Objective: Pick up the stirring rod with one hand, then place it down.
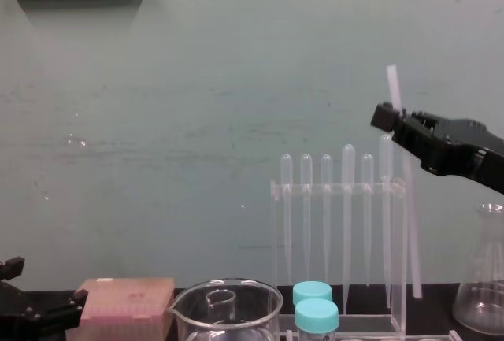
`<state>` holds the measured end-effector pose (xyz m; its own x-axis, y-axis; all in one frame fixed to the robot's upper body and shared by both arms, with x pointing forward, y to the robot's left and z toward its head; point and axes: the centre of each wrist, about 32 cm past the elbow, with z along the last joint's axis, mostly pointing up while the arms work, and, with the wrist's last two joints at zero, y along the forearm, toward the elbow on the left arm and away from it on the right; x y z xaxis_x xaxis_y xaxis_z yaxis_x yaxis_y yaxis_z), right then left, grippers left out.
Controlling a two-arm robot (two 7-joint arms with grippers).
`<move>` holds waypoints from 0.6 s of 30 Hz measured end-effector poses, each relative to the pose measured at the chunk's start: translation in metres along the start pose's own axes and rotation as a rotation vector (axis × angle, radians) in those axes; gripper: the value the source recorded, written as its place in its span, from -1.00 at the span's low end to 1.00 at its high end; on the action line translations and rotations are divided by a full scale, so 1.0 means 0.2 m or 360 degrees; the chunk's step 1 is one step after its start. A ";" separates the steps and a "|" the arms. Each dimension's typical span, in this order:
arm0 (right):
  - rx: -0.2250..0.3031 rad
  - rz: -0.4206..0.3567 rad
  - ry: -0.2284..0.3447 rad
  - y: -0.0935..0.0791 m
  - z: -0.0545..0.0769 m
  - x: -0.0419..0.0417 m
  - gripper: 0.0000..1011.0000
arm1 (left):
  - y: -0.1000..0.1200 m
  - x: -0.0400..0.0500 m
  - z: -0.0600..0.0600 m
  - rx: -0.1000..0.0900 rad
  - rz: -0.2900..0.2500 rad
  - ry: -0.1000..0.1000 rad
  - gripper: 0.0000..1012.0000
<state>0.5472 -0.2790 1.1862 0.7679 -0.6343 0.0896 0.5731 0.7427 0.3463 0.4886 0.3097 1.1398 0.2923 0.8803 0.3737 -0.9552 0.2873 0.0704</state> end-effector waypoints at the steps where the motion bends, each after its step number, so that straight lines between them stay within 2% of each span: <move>1: 0.0050 0.0016 -0.0042 0.00 -0.02 -0.002 -0.86 | 0.00 0.000 0.00 0.0000 0.0000 0.0000 0.98; 3: 0.0103 0.0030 -0.0090 0.00 -0.04 -0.002 -0.86 | 0.00 0.000 0.00 0.0000 0.0000 0.0000 0.98; 7: 0.0144 0.0042 -0.0138 -0.02 -0.09 0.003 -0.86 | 0.00 0.000 0.00 0.0000 0.0000 0.0000 0.98; 13: 0.0092 0.0013 -0.0132 -0.08 -0.15 0.010 -0.86 | 0.00 0.000 0.00 0.0000 0.0000 0.0000 0.98; 18: 0.0072 0.0002 -0.0124 -0.10 -0.16 0.010 -0.86 | 0.00 0.000 0.00 0.0000 0.0000 0.0000 0.98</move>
<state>0.5467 -0.2880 1.1490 0.7431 -0.6493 0.1617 0.5571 0.7342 0.3880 0.4886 0.3096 1.1397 0.2923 0.8803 0.3737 -0.9552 0.2873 0.0704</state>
